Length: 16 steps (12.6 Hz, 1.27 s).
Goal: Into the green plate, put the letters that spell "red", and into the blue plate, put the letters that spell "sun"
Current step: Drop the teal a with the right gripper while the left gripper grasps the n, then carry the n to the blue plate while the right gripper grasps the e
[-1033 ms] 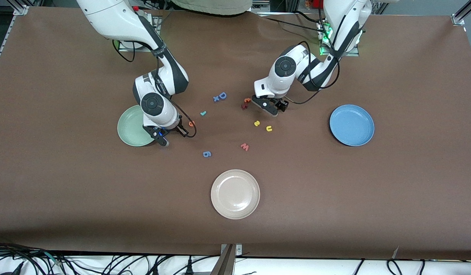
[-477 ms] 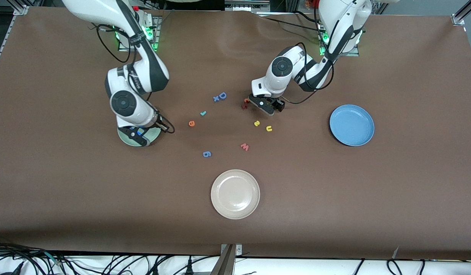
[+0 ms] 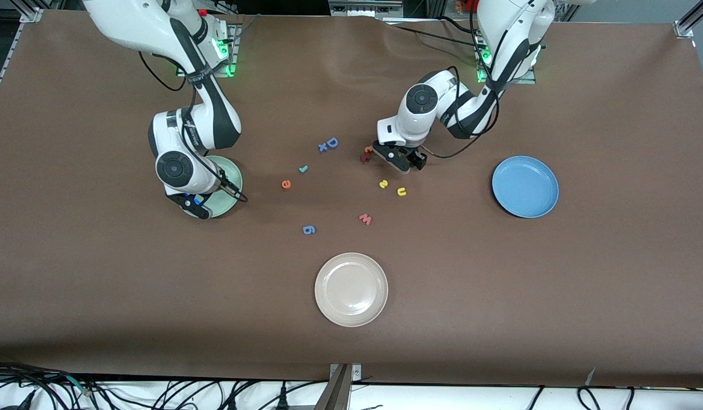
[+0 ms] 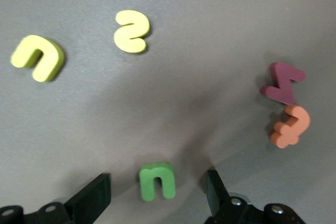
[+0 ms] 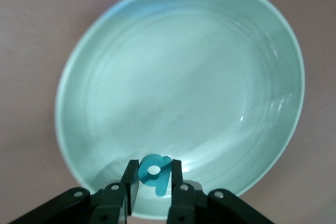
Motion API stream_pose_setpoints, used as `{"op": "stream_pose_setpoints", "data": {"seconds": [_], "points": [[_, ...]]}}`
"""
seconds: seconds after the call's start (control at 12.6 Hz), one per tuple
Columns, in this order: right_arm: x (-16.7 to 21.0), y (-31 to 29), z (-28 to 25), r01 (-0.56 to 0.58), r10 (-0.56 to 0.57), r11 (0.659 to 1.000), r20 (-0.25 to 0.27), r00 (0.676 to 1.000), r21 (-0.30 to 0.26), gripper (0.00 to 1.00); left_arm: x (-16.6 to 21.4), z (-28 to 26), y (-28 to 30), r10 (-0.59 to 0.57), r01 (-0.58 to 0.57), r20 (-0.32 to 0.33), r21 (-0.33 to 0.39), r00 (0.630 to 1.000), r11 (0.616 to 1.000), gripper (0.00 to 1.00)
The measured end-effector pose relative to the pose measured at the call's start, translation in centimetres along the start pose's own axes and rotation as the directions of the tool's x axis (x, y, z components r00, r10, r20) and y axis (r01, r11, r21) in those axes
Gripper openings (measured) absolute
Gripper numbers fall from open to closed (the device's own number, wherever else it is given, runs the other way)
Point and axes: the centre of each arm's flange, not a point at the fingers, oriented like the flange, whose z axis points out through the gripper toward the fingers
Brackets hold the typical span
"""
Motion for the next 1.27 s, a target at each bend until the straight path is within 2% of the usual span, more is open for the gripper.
{"op": "stream_pose_setpoints", "data": {"seconds": [0.16, 0.24, 0.4, 0.56, 0.64, 0.71, 0.79, 0.95, 1.19, 1.27], "points": [[0.2, 0.0, 1.3, -0.002, 0.002, 1.000, 0.011, 1.000, -0.018, 0.29, 0.0, 0.0, -0.1, 0.000, 0.000, 0.000, 0.001, 1.000, 1.000, 0.83], [0.2, 0.0, 1.4, -0.004, 0.004, 1.000, 0.013, 1.000, -0.019, 0.36, 0.0, 0.0, -0.1, 0.000, 0.000, 0.000, 0.001, 1.000, 1.000, 0.83], [0.4, 0.1, 1.2, -0.006, 0.006, 1.000, 0.012, 1.000, -0.017, 0.57, 0.0, 0.0, 0.0, 0.001, -0.001, -0.001, 0.002, 1.000, 1.000, 0.82], [0.2, -0.2, 0.4, -0.001, 0.001, 1.000, 0.019, 1.000, -0.023, 0.77, 0.0, 0.1, -1.0, -0.008, 0.008, 0.001, 0.012, 1.000, 1.000, 0.63], [0.0, -0.7, -0.6, 0.006, -0.006, 1.000, 0.024, 1.000, -0.025, 0.91, 0.0, 0.3, -1.2, -0.010, 0.010, 0.003, 0.014, 1.000, 1.000, 0.63], [-0.2, -1.4, -2.1, 0.013, -0.012, 1.000, 0.030, 0.999, -0.019, 1.00, 0.0, 0.3, -1.3, -0.010, 0.010, 0.004, 0.016, 1.000, 1.000, 0.54], [-0.9, -2.5, -3.9, 0.013, -0.012, 1.000, 0.034, 0.999, -0.004, 1.00, -0.1, 0.4, -1.5, -0.010, 0.009, 0.005, 0.018, 1.000, 1.000, 0.46], [-3.3, -5.3, -6.8, -0.001, 0.000, 0.999, 0.022, 1.000, 0.038, 1.00, -0.1, 0.4, -1.4, -0.009, 0.009, 0.006, 0.018, 1.000, 1.000, 0.44], [-7.4, -9.0, -8.4, -0.006, 0.007, 0.995, -0.010, 1.000, 0.095, 0.99, -0.1, 0.4, -1.6, -0.011, 0.011, 0.006, 0.020, 1.000, 1.000, 0.41], [-7.9, -9.8, -8.4, -0.005, 0.008, 0.993, -0.028, 1.000, 0.121, 0.96, 0.0, 0.4, -2.0, -0.017, 0.017, 0.005, 0.023, 1.000, 1.000, 0.35]]}}
